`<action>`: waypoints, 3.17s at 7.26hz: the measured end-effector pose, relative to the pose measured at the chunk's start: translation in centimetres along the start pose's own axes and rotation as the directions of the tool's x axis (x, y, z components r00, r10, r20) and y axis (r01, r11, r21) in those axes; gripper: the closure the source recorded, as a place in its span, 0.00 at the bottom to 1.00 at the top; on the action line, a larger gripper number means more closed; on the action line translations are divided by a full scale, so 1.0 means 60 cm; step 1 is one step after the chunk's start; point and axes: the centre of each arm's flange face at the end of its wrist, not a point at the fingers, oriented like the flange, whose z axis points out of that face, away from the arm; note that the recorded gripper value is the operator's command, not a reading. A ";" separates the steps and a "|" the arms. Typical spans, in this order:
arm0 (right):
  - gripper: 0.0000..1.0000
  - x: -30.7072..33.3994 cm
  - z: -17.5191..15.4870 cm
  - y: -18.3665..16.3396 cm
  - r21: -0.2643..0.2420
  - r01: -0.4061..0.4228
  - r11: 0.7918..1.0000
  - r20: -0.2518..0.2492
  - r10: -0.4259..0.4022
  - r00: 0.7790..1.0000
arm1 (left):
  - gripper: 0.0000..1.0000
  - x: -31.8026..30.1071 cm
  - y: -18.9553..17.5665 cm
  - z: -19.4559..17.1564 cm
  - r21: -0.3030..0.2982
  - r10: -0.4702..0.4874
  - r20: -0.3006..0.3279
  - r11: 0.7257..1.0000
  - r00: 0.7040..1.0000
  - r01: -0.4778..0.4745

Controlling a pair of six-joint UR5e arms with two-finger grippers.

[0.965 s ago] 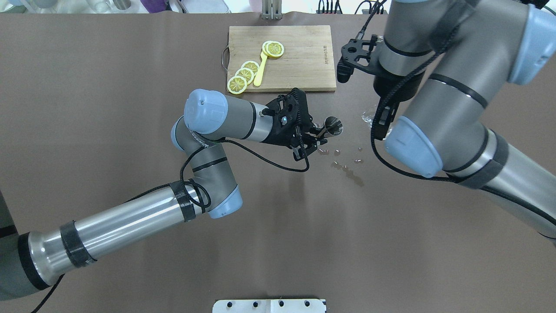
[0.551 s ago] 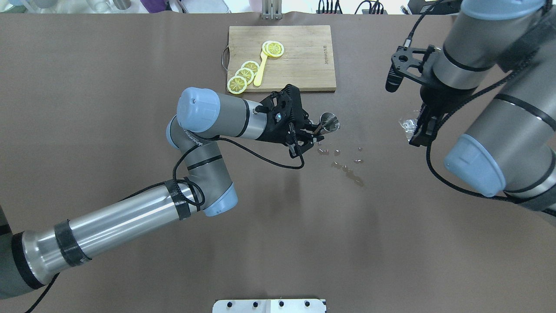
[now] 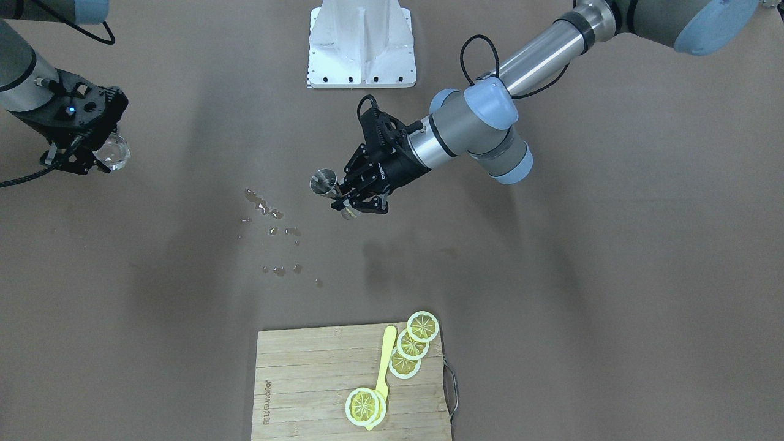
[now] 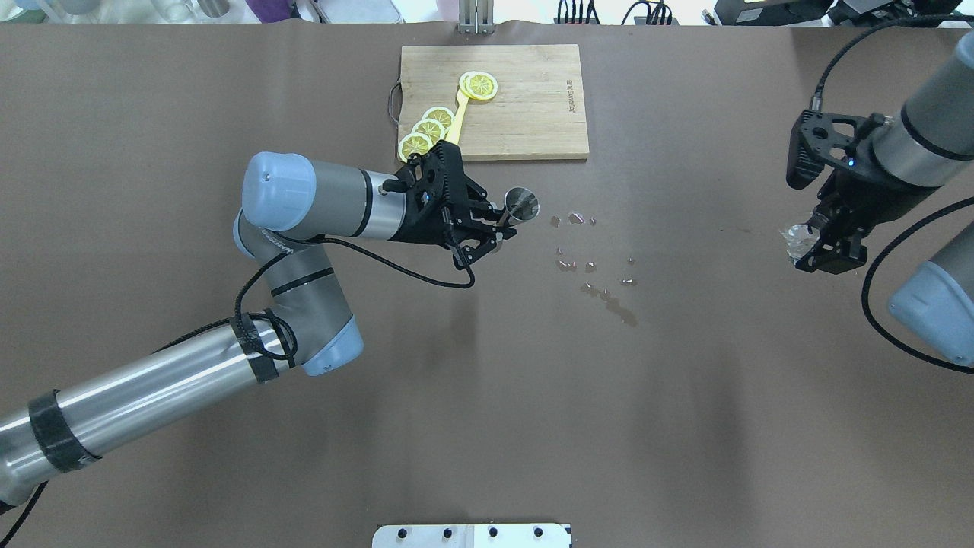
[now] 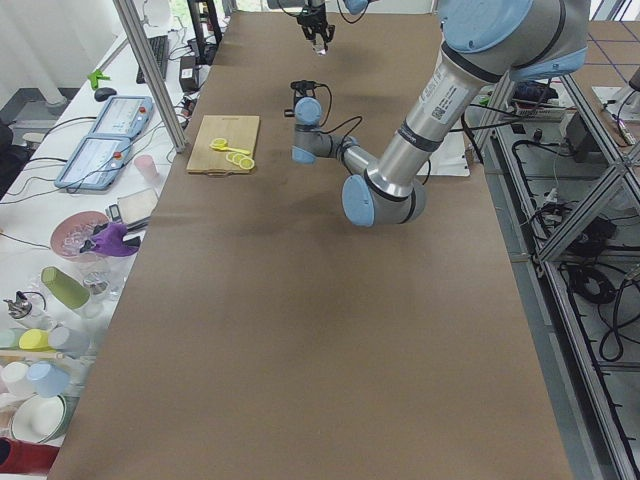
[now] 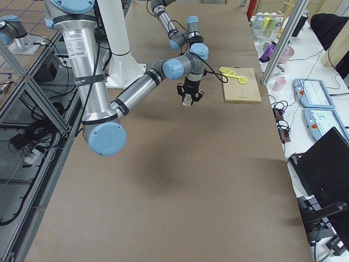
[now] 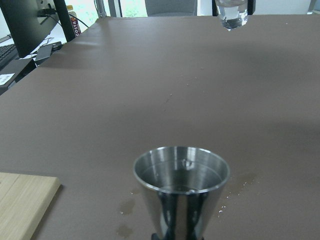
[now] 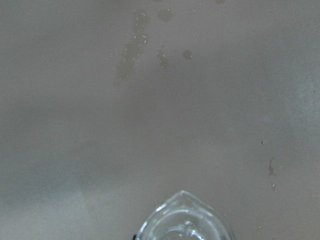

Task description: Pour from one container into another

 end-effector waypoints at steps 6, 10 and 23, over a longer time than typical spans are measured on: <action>1.00 0.050 0.104 0.278 0.149 0.009 0.989 -0.054 -0.001 0.999 | 1.00 -0.011 0.124 -0.203 0.111 -0.099 0.178 0.991 0.979 0.080; 1.00 0.096 0.179 0.372 0.285 -0.010 0.959 -0.111 0.043 0.993 | 1.00 0.098 0.225 -0.351 0.209 -0.268 0.395 0.958 0.879 0.198; 1.00 0.137 0.297 0.460 0.434 0.016 0.901 -0.170 0.064 0.983 | 1.00 0.089 0.371 -0.370 0.473 -0.533 0.835 0.821 0.133 0.321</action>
